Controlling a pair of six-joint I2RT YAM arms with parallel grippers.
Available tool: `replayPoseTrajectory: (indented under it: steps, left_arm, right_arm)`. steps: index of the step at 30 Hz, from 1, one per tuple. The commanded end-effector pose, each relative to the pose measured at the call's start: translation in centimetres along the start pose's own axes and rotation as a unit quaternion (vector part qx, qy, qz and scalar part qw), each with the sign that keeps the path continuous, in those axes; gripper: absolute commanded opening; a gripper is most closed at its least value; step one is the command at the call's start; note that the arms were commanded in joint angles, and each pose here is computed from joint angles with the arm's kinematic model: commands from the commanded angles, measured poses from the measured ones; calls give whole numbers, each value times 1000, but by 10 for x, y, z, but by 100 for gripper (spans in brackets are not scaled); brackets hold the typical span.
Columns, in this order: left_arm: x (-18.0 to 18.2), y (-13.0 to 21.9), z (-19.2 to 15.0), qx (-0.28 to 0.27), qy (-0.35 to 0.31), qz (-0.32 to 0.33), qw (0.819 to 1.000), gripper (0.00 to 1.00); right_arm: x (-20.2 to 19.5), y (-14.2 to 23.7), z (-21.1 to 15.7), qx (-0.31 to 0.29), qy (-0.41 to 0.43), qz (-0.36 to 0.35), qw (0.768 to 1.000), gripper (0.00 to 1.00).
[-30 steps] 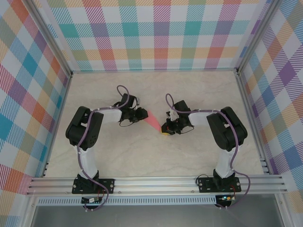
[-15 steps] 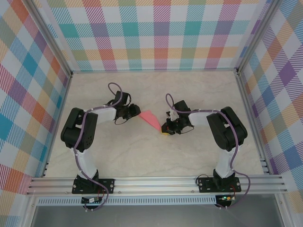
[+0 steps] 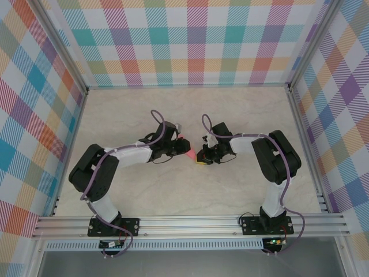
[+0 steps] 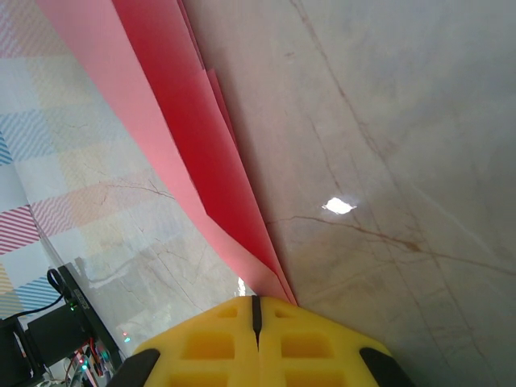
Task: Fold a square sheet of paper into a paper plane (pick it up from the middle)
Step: Fold the wing for the fifth time at the center of the table.
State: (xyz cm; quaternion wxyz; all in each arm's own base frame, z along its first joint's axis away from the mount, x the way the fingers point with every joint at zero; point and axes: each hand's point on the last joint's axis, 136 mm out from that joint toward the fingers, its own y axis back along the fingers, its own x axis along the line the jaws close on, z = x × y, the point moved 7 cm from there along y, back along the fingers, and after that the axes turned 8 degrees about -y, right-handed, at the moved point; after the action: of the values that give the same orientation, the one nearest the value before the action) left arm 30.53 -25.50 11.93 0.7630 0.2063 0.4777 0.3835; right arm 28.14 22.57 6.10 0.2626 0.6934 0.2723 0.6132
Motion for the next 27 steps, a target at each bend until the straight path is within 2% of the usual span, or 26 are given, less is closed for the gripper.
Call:
replayPoseTrajectory:
  steps: [1,8,22,27]
  left_arm:
    - [-8,-18,-11,22,13,-29,999,17]
    - [-5,-43,-21,50,36,-31,998,11]
    - [-10,-39,-17,41,40,-42,997,6]
    - [2,-48,-24,55,58,-13,997,6]
  right_arm:
    - [-67,-18,-27,35,-86,-135,987,3]
    - [-67,-18,-26,34,-84,-135,987,3]
    - [-68,-19,-26,35,-86,-136,986,2]
    - [-69,-19,-26,35,-87,-138,986,2]
